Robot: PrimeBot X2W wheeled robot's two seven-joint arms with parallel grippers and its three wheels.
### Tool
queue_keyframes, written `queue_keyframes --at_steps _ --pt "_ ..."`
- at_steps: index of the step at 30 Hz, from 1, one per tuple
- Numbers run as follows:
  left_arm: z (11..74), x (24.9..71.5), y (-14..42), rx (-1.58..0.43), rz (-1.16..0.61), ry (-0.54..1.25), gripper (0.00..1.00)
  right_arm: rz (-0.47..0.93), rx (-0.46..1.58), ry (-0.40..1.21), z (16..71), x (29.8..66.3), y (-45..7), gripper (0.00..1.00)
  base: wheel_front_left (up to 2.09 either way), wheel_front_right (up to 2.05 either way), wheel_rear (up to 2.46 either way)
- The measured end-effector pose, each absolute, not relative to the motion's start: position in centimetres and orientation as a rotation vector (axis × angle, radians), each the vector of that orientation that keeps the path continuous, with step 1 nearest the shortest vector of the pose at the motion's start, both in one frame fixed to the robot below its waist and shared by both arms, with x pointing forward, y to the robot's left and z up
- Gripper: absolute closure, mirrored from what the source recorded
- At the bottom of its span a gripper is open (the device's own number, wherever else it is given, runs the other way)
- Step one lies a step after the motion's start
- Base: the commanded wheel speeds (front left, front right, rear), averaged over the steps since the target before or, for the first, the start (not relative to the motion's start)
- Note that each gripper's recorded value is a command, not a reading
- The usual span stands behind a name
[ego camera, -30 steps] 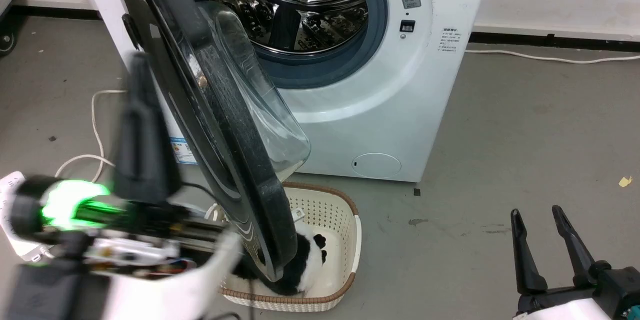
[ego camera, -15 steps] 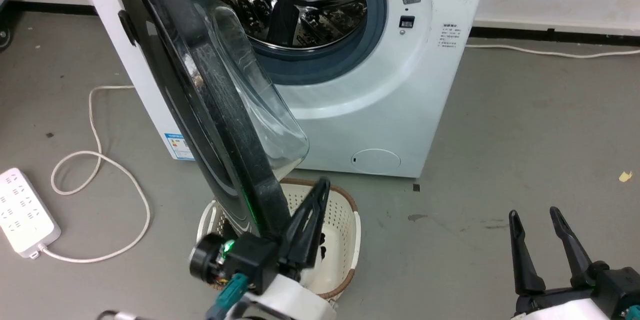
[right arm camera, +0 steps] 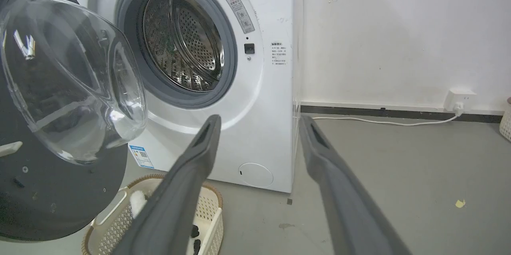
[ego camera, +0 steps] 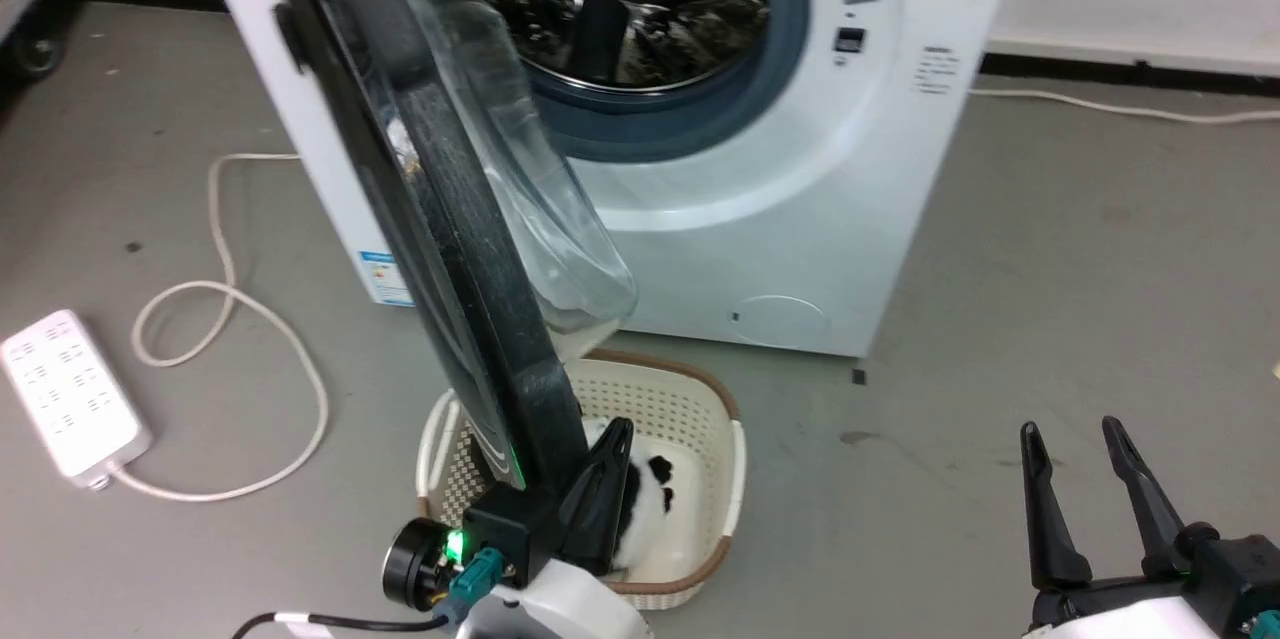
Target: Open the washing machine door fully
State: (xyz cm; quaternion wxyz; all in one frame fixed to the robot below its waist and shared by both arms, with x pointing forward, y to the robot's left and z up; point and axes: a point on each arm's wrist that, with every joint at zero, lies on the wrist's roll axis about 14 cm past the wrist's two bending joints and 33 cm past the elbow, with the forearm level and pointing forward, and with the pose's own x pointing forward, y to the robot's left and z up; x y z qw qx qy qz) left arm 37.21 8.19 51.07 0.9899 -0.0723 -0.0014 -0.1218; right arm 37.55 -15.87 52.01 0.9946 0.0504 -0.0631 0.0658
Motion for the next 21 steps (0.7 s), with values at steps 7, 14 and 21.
queue_keyframes --at_steps 7,14,21 --pt "50.8 35.6 11.2 -0.148 -0.144 -0.011 1.0 0.214 0.11 -0.13 52.2 38.4 -13.1 0.0 0.0 0.0 0.0" --pt "50.6 32.9 16.8 -0.13 0.034 -0.021 1.0 0.34 0.119 -0.113 51.9 39.0 -8.8 0.0 0.0 0.0 0.0" --pt "50.7 30.4 23.8 -0.112 0.248 -0.032 1.0 0.47 0.116 -0.096 51.5 39.3 -4.3 0.0 0.0 0.0 0.0"
